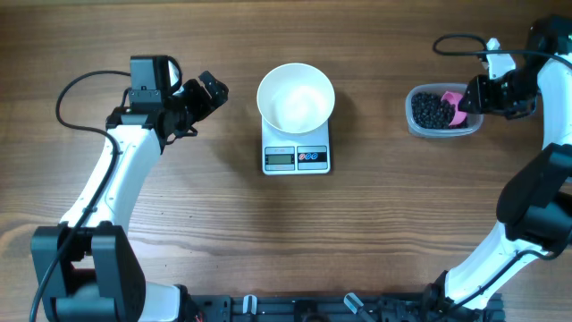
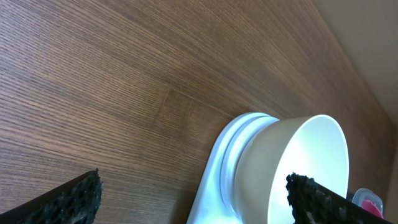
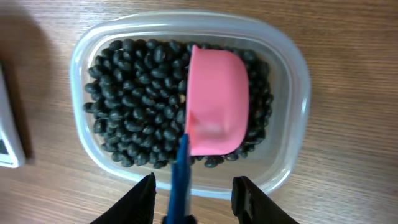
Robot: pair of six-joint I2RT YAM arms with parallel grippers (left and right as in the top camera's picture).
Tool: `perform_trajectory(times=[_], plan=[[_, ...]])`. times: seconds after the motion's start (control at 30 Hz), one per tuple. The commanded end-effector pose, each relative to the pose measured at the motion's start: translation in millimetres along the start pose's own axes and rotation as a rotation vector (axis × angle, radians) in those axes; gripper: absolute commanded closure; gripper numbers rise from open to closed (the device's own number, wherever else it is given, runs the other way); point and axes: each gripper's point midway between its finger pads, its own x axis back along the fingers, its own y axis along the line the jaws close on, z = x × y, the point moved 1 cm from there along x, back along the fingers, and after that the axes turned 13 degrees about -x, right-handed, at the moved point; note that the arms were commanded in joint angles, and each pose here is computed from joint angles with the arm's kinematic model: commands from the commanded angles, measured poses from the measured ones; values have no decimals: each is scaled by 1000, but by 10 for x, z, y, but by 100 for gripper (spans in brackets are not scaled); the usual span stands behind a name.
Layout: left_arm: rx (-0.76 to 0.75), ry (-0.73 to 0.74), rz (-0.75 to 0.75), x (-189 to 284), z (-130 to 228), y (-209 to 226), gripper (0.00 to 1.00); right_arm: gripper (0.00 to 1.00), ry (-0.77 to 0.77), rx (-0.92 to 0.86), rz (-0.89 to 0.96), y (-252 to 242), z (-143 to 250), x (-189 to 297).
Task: Scoop item into bowl and weigh 150g on scale
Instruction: 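Lower the scoop into the black beans tub with the right gripper and scoop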
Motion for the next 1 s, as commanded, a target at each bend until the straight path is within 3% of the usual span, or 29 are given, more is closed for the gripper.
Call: perform_trajectory(times=[0.0, 0.23, 0.3, 0.53, 0.57, 0.63, 0.67, 0.73, 0.97], plan=[[-26, -18, -11, 34, -44, 7, 0, 61, -29, 1, -41, 88, -76, 63], [-26, -18, -11, 34, -44, 6, 0, 83, -39, 7, -40, 87, -100, 62], [-26, -18, -11, 34, -44, 6, 0, 96, -51, 11, -38, 83, -129, 63], [-26, -18, -11, 34, -44, 6, 0, 96, -90, 28, -33, 63, -214, -27], [-26, -18, -11, 34, -44, 6, 0, 85, -90, 27, -33, 64, -214, -27], [-26, -18, -11, 34, -44, 6, 0, 79, -102, 30, -33, 63, -241, -24], [-26, -18, -11, 34, -44, 7, 0, 80, -109, 32, -35, 65, -258, -22], [-26, -18, -11, 34, -44, 7, 0, 93, -106, 30, -35, 65, -250, -23], [-26, -18, -11, 34, -44, 6, 0, 96, -123, 40, -34, 86, -294, -24]])
